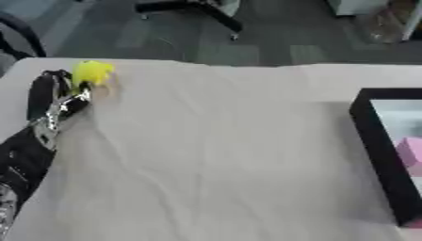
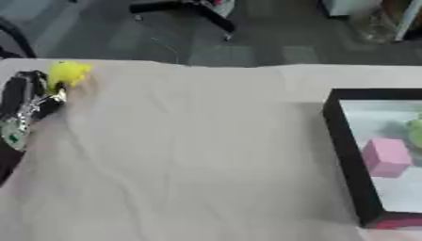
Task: Pick up the objects with one hand, pass them to the other hand, and then place them into the box on the other side of the table.
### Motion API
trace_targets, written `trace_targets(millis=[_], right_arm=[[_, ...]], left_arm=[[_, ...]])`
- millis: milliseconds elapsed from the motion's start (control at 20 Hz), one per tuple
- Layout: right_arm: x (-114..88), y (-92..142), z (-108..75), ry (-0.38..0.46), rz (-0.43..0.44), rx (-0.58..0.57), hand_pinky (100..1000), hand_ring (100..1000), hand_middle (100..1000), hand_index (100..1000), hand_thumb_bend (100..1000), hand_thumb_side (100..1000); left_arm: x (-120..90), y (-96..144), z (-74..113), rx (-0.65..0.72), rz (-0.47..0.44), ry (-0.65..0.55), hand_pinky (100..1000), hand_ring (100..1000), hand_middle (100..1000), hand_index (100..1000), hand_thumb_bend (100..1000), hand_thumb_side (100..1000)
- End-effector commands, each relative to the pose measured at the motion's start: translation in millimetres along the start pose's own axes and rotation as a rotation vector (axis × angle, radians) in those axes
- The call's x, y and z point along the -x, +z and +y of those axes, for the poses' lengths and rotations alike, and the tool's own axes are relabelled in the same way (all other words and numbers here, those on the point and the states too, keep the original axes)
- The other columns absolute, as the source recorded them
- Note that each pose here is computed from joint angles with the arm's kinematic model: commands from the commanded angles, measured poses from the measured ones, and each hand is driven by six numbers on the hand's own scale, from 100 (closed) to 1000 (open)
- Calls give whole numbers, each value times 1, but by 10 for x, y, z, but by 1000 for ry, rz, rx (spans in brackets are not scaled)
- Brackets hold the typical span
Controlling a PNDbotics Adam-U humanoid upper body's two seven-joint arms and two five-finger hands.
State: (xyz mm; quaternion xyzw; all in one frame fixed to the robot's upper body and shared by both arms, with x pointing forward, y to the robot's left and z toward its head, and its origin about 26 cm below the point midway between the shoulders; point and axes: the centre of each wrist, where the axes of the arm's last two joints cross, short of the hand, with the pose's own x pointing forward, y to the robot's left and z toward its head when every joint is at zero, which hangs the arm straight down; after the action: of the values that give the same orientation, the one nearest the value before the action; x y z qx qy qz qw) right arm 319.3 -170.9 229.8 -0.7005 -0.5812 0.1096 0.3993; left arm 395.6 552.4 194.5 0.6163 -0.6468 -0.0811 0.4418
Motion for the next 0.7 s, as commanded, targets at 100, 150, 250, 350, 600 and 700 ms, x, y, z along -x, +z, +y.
trace_targets(millis=[100,150,250,350,600,700], right_arm=[[30,-13,13,24,-11,25,531,835,847,1000,100,260],[38,-11,27,34,-15,26,534,835,847,1000,100,257],[56,-4,58,60,-26,28,539,836,850,1000,100,426],[63,6,81,83,-48,26,543,837,849,1000,100,235],[12,59,113,140,-173,-24,589,844,853,1000,100,187],[-52,100,107,158,-262,-65,622,850,858,1000,100,200]], left_arm=[[-257,-275,278,-14,-127,110,665,367,293,389,100,234],[-317,-306,309,-2,-155,135,666,366,292,388,100,236],[-444,-352,354,33,-220,179,667,368,293,390,100,231],[-569,-372,373,83,-291,214,669,369,296,393,100,226],[-886,-278,234,288,-479,297,675,375,301,398,100,209],[-1016,-150,66,413,-551,325,679,378,303,399,100,204]])
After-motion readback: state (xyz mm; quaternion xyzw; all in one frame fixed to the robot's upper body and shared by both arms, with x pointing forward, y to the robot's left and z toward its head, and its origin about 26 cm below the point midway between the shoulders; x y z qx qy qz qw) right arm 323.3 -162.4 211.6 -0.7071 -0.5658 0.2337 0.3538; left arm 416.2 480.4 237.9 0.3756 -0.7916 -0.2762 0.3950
